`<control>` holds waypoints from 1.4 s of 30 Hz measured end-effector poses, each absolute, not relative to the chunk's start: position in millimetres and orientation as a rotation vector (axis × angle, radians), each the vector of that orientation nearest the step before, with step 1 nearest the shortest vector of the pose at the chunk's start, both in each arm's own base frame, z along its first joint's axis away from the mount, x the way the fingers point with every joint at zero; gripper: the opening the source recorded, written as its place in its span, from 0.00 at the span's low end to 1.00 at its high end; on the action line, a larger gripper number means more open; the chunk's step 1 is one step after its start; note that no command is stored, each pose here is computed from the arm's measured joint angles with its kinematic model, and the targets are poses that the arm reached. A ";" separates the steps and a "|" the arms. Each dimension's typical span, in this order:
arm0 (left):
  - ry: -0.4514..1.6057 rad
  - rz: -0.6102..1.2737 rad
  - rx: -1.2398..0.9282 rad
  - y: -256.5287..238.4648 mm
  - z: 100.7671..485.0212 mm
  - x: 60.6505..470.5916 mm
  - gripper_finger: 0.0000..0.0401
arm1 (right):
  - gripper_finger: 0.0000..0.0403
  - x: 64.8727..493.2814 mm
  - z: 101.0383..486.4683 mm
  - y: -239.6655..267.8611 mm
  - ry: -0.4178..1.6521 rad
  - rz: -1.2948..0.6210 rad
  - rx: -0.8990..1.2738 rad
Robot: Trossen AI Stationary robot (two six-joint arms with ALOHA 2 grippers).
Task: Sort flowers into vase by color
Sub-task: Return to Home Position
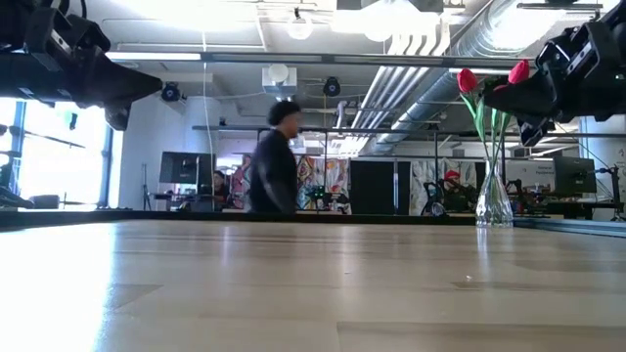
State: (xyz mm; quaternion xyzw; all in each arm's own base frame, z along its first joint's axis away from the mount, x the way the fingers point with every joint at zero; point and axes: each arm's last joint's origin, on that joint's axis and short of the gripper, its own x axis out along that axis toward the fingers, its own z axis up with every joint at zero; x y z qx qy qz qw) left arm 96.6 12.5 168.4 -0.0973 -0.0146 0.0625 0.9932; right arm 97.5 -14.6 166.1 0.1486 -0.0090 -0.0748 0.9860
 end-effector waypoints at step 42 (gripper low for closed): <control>-0.030 0.128 -0.206 12.6 168.4 96.6 0.00 | 0.00 98.8 164.3 -14.7 0.008 -0.151 0.289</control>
